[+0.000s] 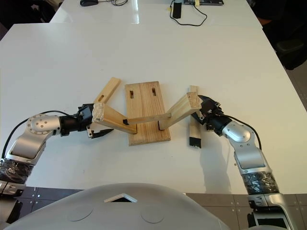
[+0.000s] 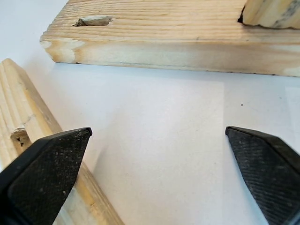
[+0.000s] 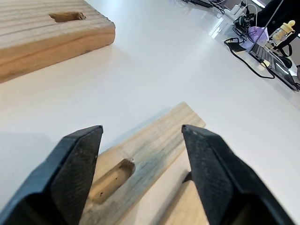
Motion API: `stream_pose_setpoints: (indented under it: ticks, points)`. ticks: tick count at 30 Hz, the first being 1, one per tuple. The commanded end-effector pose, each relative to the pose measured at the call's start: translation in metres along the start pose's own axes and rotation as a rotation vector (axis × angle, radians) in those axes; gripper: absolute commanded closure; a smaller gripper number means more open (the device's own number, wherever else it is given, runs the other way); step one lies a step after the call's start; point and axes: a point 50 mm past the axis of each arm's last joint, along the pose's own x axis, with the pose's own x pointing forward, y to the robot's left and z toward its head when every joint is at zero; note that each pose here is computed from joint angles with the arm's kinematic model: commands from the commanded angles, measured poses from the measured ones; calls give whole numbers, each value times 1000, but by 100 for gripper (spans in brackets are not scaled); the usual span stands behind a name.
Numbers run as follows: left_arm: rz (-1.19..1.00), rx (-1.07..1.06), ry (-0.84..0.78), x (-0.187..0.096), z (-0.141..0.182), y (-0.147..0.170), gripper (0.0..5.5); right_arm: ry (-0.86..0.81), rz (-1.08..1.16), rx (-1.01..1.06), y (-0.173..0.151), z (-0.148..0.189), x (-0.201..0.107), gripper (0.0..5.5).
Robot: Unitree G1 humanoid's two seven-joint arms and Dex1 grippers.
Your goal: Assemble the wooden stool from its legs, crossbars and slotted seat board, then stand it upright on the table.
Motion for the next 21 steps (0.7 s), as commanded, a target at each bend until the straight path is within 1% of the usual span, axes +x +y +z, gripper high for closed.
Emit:
stream_pose_setpoints:
  ticks: [1, 3, 5, 8, 12, 14, 17, 19, 21]
  points:
    - [40, -28, 31, -6, -7, 3, 22, 159, 23, -6, -3, -24, -20, 238]
    - [59, -35, 31, -7, -8, 5, 22, 140, 15, -34, -9, -17, -24, 238]
    - [56, -20, 41, -10, -7, 3, 22, 71, 25, -36, -14, -2, -28, 238]
    - [-21, 11, 35, -19, 0, -10, 22, -28, 59, -27, -20, 25, -42, 238]
    - [-85, 35, 9, -25, 15, -18, 22, -67, 124, -45, -21, 43, -54, 238]
    - [-93, 35, -10, -26, 21, -17, 22, -73, 207, -59, -14, 51, -58, 238]
    - [-132, 40, -24, -25, 28, -23, 22, -56, 397, -45, 11, 56, -65, 238]
    - [-157, 48, -31, -19, 29, -28, 22, -41, 508, -30, 32, 54, -65, 238]
    - [-166, 43, -53, -9, 32, -31, 22, -41, 545, -18, 45, 51, -60, 238]
